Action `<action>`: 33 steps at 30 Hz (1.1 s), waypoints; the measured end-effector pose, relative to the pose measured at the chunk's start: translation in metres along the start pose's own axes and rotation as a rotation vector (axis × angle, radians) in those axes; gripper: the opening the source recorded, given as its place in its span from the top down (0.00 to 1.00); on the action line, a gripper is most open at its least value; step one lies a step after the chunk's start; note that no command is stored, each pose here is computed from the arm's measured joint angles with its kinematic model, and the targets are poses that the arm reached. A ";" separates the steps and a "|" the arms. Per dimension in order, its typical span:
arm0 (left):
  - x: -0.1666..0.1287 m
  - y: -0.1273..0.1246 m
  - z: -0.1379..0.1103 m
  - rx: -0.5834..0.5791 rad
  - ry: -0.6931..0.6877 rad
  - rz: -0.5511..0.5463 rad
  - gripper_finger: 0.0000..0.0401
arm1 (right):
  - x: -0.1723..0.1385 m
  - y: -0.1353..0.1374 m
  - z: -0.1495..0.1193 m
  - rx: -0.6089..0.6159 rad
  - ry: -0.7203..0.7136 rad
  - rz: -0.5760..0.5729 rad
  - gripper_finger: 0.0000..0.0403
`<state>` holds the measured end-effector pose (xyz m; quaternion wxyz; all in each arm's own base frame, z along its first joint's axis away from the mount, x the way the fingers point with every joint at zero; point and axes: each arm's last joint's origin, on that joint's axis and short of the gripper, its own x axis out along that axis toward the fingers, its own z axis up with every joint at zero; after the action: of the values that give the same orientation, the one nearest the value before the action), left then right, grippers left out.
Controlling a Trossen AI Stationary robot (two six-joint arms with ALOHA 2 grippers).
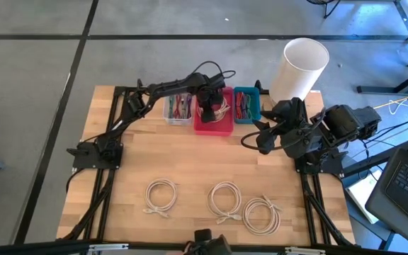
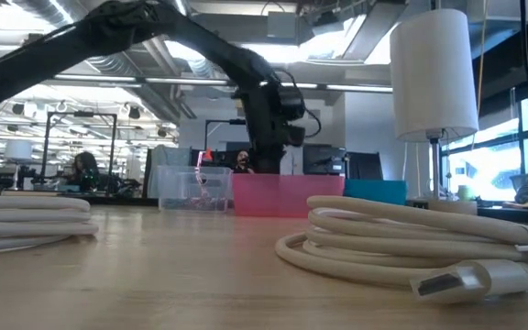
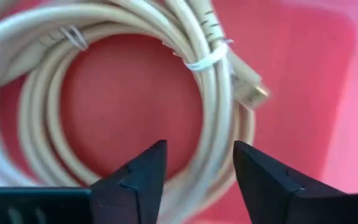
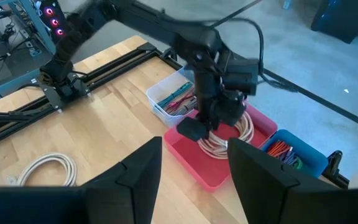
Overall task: Pick & Place USB Port
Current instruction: Put the white USB cable into the red bin
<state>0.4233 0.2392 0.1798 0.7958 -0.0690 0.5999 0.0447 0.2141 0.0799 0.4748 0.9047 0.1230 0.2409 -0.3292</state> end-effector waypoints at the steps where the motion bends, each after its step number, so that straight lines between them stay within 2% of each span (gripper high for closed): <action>1: -0.007 -0.001 0.000 0.001 -0.001 0.001 0.54 | 0.000 0.000 0.000 -0.001 0.000 0.000 0.54; 5: -0.047 -0.011 -0.005 -0.004 -0.002 -0.001 0.51 | 0.000 -0.001 -0.001 -0.017 0.004 -0.007 0.54; 7: -0.073 -0.020 -0.010 -0.041 -0.001 -0.015 0.51 | 0.000 -0.002 -0.001 -0.023 0.009 -0.012 0.54; 9: -0.102 -0.032 -0.018 -0.096 -0.004 -0.089 0.52 | 0.000 -0.002 -0.002 -0.023 0.012 -0.017 0.54; 13: -0.150 -0.073 -0.034 -0.162 0.017 -0.286 0.53 | 0.000 -0.002 -0.002 -0.019 0.014 -0.017 0.54; 19: -0.195 -0.155 -0.072 -0.015 0.068 -0.364 0.53 | 0.000 -0.003 -0.003 -0.028 0.037 -0.008 0.54; 22: -0.204 -0.195 -0.099 0.050 0.070 -0.388 0.53 | 0.000 -0.003 -0.003 -0.032 0.041 -0.010 0.54; 26: -0.198 -0.239 -0.139 0.084 -0.020 -0.382 0.53 | 0.000 -0.003 -0.003 -0.042 0.035 -0.015 0.54; 29: -0.182 -0.255 -0.169 0.037 -0.061 -0.369 0.54 | 0.000 -0.004 -0.003 -0.055 0.017 -0.028 0.54; 33: -0.153 -0.260 -0.203 -0.021 -0.065 -0.311 0.55 | 0.000 -0.004 -0.002 -0.062 -0.014 -0.050 0.54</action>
<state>0.2288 -0.0487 0.2862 0.8115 -0.1677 0.5553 -0.0704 0.2109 0.0776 0.4733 0.9013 0.0868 0.2477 -0.3447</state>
